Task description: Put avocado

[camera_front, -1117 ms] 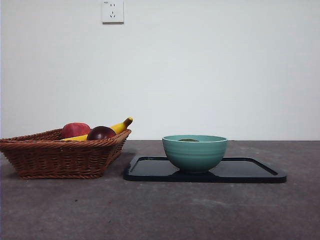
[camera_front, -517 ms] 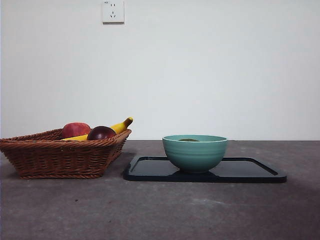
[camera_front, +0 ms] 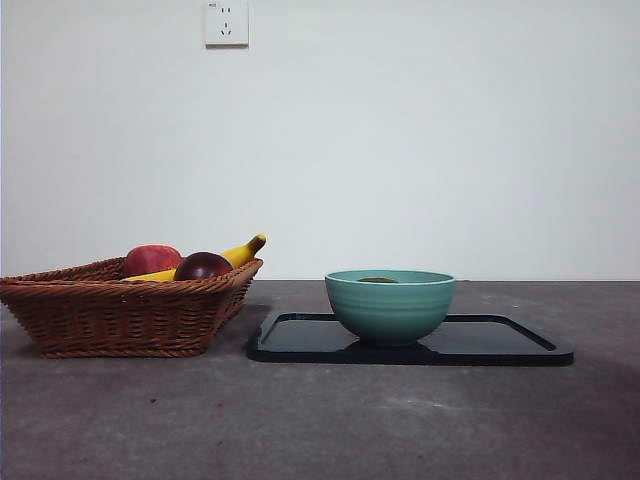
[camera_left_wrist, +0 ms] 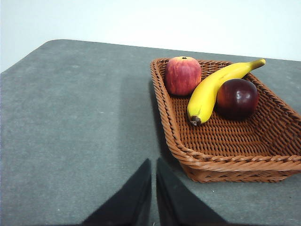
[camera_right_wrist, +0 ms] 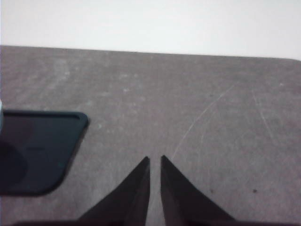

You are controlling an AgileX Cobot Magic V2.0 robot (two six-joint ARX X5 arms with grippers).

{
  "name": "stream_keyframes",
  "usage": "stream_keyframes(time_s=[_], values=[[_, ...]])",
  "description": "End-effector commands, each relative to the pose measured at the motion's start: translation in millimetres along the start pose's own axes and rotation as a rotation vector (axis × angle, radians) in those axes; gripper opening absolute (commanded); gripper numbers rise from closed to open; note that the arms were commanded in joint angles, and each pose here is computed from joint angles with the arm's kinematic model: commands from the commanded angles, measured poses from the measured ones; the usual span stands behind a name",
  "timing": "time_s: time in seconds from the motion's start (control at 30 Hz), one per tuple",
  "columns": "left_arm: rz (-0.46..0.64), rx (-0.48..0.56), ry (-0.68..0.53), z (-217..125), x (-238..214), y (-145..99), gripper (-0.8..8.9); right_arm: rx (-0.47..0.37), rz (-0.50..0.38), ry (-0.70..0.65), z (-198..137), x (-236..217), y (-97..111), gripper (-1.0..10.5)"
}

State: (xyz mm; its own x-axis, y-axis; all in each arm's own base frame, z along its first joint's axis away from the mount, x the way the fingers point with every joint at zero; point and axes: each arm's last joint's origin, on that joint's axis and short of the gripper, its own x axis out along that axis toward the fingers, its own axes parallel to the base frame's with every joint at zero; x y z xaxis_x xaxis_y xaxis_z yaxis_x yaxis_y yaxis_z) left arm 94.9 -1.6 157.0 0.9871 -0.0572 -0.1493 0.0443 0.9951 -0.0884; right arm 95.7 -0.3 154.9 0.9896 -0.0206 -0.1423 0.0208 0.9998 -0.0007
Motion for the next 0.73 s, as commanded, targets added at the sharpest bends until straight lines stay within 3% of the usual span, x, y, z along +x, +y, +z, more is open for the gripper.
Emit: stream_keyframes(time_s=[0.03, 0.73], values=[[-0.003, -0.007, 0.013, -6.0, 1.9, 0.3, 0.2, -0.012, -0.001, 0.019, -4.3, 0.9, -0.2, 0.3], [-0.003, -0.007, 0.013, -6.0, 1.9, 0.3, 0.2, -0.014, -0.008, 0.003, -2.6, 0.8, -0.7, 0.3]])
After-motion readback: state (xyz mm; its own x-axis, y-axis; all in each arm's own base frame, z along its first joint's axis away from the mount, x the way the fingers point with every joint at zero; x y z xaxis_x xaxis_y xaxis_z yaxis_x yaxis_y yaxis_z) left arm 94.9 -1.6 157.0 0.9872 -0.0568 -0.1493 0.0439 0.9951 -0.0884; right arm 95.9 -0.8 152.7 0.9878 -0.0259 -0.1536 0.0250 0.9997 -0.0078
